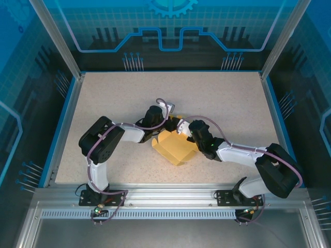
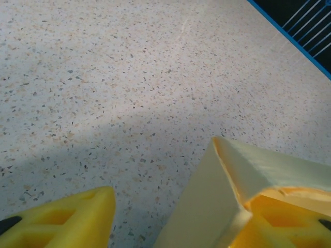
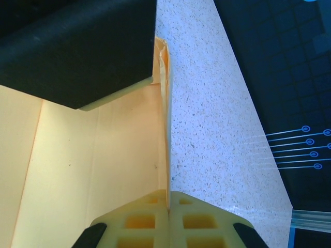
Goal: Fold the paper box
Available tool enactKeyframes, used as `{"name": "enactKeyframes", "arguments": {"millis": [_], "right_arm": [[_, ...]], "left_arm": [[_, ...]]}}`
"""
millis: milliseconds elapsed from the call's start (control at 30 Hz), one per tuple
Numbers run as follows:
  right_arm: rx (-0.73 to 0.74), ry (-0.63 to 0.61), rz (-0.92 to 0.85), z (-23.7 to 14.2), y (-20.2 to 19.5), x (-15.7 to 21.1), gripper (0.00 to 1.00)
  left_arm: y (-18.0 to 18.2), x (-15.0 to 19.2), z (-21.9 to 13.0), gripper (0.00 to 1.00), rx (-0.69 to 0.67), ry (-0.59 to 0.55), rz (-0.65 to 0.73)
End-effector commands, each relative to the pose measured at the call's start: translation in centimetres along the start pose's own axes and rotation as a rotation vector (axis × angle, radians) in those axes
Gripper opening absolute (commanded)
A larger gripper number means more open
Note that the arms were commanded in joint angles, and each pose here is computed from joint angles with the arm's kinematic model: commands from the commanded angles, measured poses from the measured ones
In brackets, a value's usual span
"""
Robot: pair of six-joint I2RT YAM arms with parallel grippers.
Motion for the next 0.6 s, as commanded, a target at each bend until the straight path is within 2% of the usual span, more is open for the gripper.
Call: {"name": "enactKeyframes", "arguments": {"millis": [0, 200, 467, 567], "right_arm": [[-0.040, 0.016, -0.001, 0.0, 0.9, 0.7, 0.00], [-0.032, 0.007, 0.003, -0.2, 0.4, 0.6, 0.00], [-0.026, -0.001, 0.009, -0.4, 0.1, 0.5, 0.00], [-0.025, -0.002, 0.013, -0.5, 0.0, 0.5, 0.00]], "left_arm": [[-1.5, -1.0, -0.9, 0.59, 0.073, -0.034, 0.052], [-0.6, 0.3, -0.8, 0.58, 0.043, 0.009, 0.060], [0.0, 1.7, -0.7, 0.47, 0.042, 0.033, 0.066], [0.0, 2.1, -0.7, 0.47, 0.051, 0.040, 0.070]]}}
Point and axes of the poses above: each hand's point on the last joint's axis, 136 mm out from that joint toward the fingers, its own z axis out along the fingers, its own y axis along the line the jaws close on, x = y × z, the point moved 1 cm from there along -z, back along the fingers, and after that the axes turned 10 degrees about -z, right-handed, at the moved point
